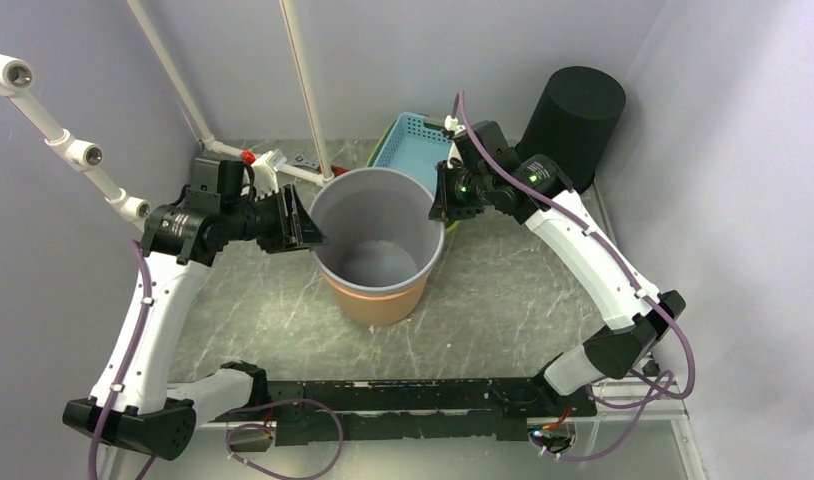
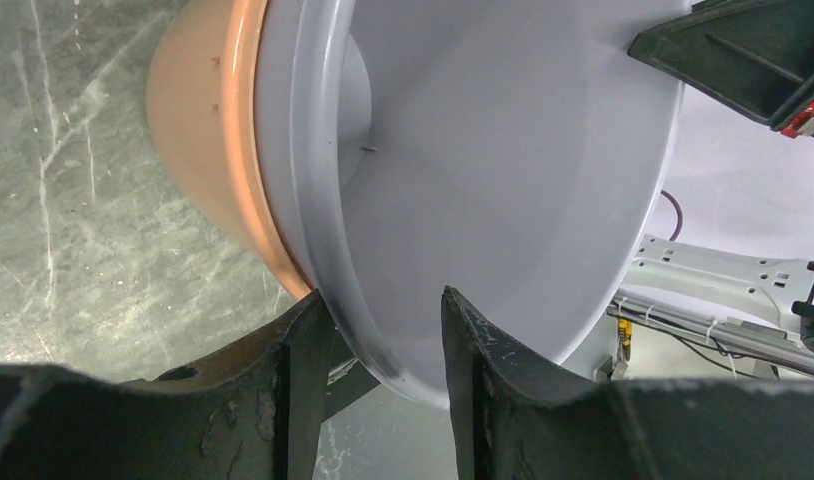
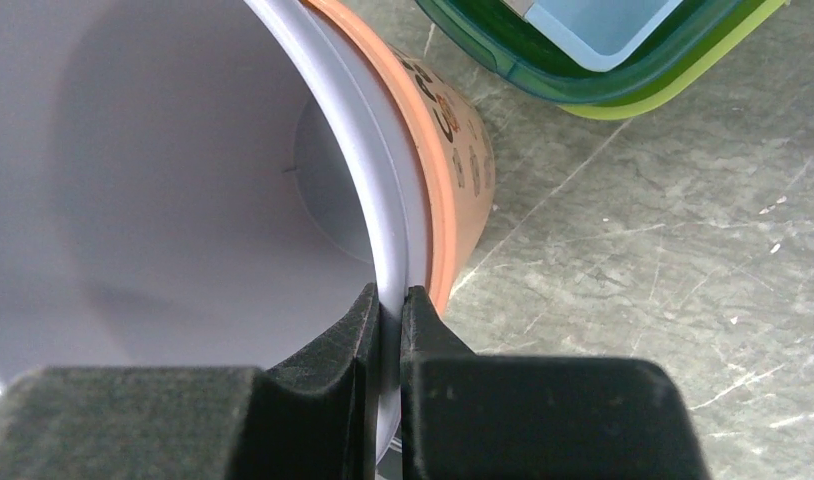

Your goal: Turn the large container upside down

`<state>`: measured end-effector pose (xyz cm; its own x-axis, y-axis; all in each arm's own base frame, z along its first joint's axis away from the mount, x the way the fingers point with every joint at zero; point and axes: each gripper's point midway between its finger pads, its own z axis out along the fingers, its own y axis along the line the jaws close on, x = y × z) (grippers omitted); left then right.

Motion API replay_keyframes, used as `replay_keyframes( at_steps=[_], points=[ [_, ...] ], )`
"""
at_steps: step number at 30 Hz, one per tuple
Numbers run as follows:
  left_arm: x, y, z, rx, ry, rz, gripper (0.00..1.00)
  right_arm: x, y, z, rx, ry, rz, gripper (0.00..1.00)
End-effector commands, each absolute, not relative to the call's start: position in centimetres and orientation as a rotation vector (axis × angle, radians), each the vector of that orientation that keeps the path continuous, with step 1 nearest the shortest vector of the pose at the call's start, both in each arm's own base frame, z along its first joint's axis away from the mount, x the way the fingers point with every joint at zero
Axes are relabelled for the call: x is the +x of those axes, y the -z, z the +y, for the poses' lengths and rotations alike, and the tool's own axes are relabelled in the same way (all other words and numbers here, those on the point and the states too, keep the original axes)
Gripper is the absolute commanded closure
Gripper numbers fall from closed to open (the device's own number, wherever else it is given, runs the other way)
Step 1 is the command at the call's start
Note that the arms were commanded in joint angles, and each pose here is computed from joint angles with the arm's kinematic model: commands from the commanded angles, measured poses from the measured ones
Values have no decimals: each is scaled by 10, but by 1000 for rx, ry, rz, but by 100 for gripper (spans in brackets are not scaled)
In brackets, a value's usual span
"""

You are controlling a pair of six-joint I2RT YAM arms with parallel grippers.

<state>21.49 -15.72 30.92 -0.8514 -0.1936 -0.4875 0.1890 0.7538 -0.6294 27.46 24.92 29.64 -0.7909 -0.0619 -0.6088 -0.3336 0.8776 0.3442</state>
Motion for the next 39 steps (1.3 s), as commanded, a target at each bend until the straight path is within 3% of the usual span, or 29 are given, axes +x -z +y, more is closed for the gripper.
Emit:
replay_keyframes(
  at_steps=[1,3,8,14,19,21,30,39],
  points=[
    [225,-315,-168,39,996,2346,52,269,-345,280,-333,-844,2248,97],
    [227,-310,-167,29,988,2349,54,270,-347,282,-331,-877,2232,96],
    [230,-297,-159,-5,912,2387,70,272,-342,284,-327,-901,2234,87],
    [232,-300,-162,4,938,2365,97,274,-333,281,-334,-872,2274,86],
    [234,-309,-172,-3,1022,2327,97,257,-341,294,-453,-1019,2202,76],
    [235,-311,-173,1,1031,2317,97,252,-343,297,-484,-1062,2168,68],
    [242,-309,-160,-52,913,2329,97,253,-337,298,-514,-1083,2158,50],
    [243,-317,-158,-91,916,2284,97,246,-328,300,-594,-1142,2139,51]
  ],
)
